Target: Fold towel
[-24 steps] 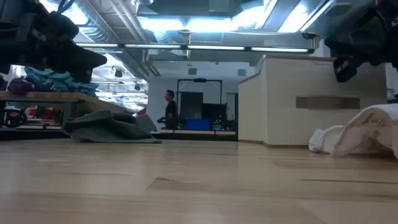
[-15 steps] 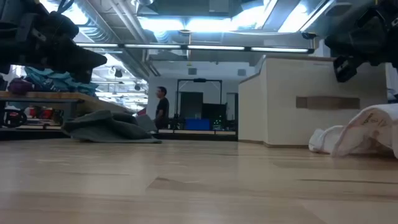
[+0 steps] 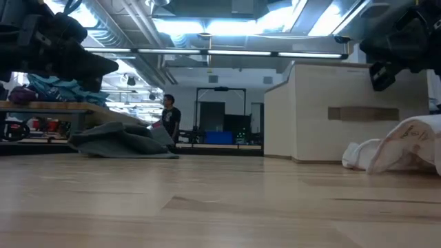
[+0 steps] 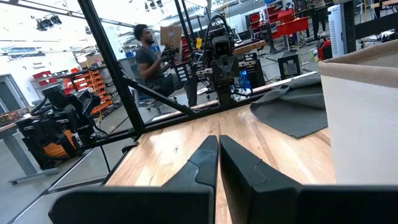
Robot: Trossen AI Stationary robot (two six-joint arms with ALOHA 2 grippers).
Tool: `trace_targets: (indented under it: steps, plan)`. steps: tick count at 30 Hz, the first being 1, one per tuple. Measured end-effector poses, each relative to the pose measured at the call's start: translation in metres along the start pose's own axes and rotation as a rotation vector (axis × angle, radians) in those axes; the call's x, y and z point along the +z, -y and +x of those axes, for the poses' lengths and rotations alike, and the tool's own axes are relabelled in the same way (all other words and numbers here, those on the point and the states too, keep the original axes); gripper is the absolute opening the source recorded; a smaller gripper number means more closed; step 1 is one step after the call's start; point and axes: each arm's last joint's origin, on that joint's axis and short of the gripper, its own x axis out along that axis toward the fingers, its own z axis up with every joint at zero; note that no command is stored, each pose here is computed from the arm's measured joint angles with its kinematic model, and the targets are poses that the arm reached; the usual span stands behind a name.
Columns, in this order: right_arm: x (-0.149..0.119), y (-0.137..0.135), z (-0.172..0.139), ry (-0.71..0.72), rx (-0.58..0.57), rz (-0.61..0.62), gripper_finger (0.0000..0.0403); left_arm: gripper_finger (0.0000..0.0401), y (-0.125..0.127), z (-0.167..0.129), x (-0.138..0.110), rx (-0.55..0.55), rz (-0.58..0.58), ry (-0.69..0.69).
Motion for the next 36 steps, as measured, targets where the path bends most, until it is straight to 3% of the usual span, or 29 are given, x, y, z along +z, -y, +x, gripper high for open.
trace_targets:
  steps: [22,27,36]
  plan:
    - [0.0007,0.0005,0.0000,0.012,-0.019,0.001,0.0021,0.0004,0.0000,0.0000,0.0000,-0.001,0.000,-0.001]
    - [0.0001,0.0000,0.0000,0.002,0.000,0.149,0.0021,0.0004,0.0000,0.0001,-0.0001,-0.001,0.000,-0.001]
    - [-0.0004,0.0016,0.0000,0.011,-0.050,0.212,0.0021,0.0004,0.0000,0.0001,-0.0001,-0.001,0.000,-0.002]
